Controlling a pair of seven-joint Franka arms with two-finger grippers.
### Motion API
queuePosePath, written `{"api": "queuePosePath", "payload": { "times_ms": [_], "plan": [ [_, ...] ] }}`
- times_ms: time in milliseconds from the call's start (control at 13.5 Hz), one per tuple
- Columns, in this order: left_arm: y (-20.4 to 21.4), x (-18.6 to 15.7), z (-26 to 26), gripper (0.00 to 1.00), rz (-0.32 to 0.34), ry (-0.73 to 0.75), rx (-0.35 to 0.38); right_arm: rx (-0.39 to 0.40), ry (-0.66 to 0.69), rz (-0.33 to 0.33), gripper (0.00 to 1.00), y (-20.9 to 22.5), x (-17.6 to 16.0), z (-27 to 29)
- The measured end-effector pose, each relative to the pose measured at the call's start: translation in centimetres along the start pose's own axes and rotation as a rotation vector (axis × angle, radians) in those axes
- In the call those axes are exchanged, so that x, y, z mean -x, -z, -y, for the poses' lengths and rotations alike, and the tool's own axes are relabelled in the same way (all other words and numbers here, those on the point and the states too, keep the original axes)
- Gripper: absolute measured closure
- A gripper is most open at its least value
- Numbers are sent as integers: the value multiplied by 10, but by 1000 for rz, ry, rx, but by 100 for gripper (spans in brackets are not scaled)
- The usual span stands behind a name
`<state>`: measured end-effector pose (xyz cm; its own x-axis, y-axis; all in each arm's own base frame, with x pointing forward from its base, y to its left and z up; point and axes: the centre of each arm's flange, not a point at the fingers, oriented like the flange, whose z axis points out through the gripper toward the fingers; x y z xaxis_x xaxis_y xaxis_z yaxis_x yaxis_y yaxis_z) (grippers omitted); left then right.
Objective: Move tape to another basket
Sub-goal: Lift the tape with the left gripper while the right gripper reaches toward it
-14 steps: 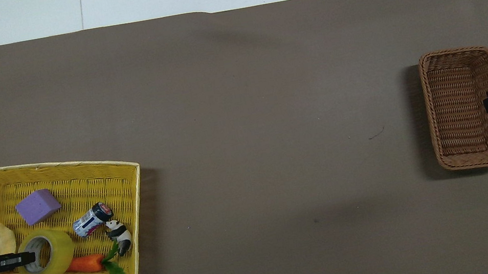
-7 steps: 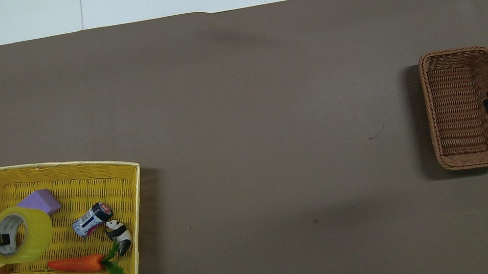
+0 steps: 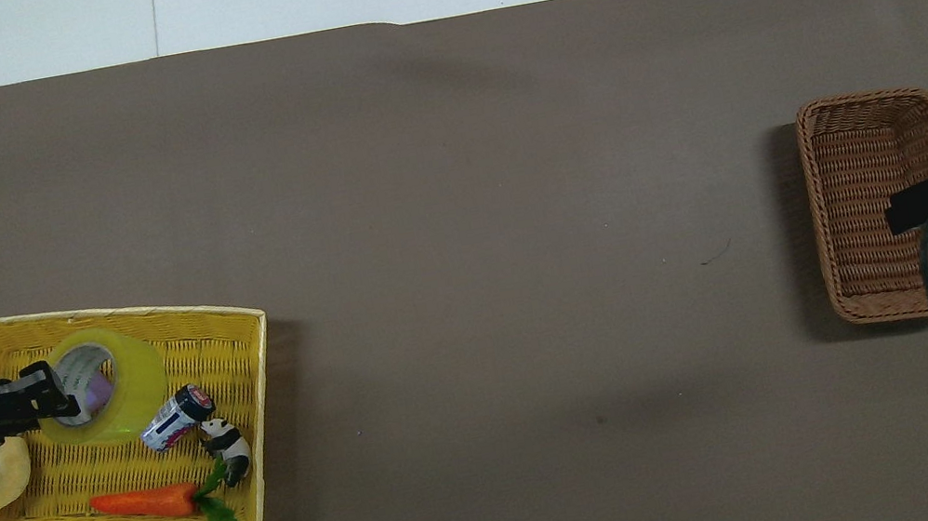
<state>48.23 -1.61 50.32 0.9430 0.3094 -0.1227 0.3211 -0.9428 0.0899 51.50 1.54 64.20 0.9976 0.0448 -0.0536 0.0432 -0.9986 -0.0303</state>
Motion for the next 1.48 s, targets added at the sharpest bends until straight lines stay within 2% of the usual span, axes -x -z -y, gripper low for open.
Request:
{"api": "queuePosePath", "payload": {
  "times_ms": [148,296,519,741,963,1037,1259,1481],
  "plan": [
    [-5,14,-36,77,8,27,-12,-72,6,0,0,-10,-3,9],
    [-10,34,-77,77,10,56,-25,-176,-3,16,0,-17,-3,21],
    [-12,63,-124,77,4,118,-33,-267,-96,30,0,-23,-5,53],
    [-14,94,-164,77,15,70,-23,-369,-167,63,0,-31,-5,87],
    [-12,119,-194,77,26,2,-1,-505,-209,107,0,-45,-6,100],
    [-9,125,-202,77,38,-5,25,-541,-234,110,0,-49,-8,102],
    [-3,128,-226,77,125,38,201,-653,-304,132,0,-57,-11,118],
    [-5,143,-249,77,152,20,268,-681,-369,150,0,-66,-10,148]
  ]
}}
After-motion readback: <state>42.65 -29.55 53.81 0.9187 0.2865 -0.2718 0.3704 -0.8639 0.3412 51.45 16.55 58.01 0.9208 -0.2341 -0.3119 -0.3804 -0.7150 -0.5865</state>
